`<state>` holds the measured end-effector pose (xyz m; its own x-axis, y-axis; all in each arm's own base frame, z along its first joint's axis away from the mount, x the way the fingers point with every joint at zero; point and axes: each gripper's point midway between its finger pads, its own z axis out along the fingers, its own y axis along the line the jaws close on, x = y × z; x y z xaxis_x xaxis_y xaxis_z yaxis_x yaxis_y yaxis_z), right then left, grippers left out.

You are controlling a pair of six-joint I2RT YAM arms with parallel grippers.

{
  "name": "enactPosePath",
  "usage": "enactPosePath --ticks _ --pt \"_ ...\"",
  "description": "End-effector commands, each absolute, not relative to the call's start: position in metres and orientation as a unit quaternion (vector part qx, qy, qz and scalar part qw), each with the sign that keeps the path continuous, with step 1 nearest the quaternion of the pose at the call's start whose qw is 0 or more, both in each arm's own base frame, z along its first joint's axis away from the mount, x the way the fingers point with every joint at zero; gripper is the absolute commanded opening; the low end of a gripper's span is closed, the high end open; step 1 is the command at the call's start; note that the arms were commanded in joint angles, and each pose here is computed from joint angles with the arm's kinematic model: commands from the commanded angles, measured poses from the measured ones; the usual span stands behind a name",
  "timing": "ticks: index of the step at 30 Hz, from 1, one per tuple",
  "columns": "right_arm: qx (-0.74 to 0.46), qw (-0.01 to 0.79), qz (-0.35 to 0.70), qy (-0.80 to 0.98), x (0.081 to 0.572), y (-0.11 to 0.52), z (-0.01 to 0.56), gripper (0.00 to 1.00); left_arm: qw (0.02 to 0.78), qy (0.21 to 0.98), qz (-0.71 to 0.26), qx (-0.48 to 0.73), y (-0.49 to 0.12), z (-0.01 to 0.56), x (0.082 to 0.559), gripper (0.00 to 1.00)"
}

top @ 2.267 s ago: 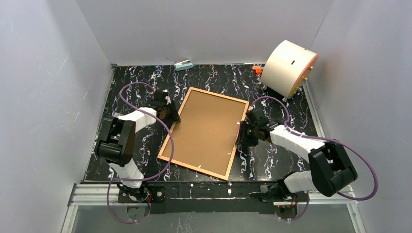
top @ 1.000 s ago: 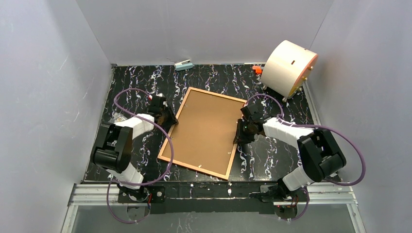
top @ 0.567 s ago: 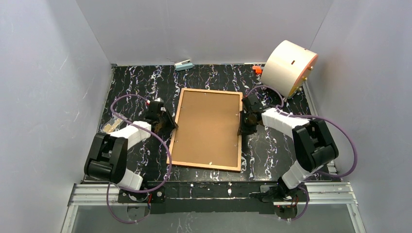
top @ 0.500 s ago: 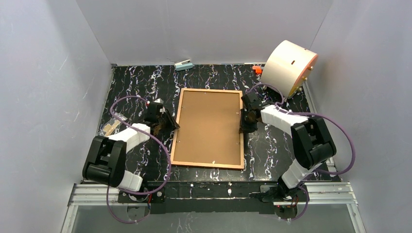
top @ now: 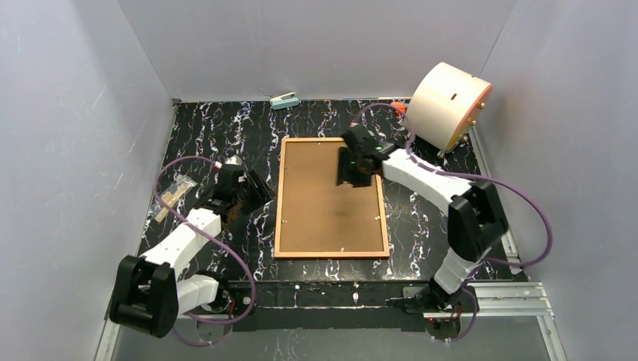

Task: Put the photo into the frame
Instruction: Adjust the photo frame at the center of the board, then install the photo frame at the center of the board.

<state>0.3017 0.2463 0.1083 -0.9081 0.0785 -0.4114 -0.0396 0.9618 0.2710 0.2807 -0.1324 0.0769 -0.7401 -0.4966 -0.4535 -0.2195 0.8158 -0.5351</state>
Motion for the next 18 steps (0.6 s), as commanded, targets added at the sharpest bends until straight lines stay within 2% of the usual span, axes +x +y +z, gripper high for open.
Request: enactPosePath --ticks 1,5,10,18 --pt "-0.027 0.234 0.141 0.961 0.302 0.318 0.121 0.62 0.312 0.906 -0.167 -0.233 -0.104 0.086 0.265 0.6" --pt "-0.046 0.241 0.134 0.96 0.307 0.381 0.109 0.62 0.303 0.897 -0.12 -0.298 -0.079 0.078 0.241 0.65" --pt "-0.054 0.269 0.09 0.957 0.319 0.433 0.096 0.61 0.307 0.888 -0.128 -0.317 -0.075 0.077 0.228 0.72" --pt "-0.088 0.271 0.062 0.956 0.318 0.451 0.061 0.55 0.291 0.893 -0.141 -0.313 -0.081 0.07 0.22 0.74"
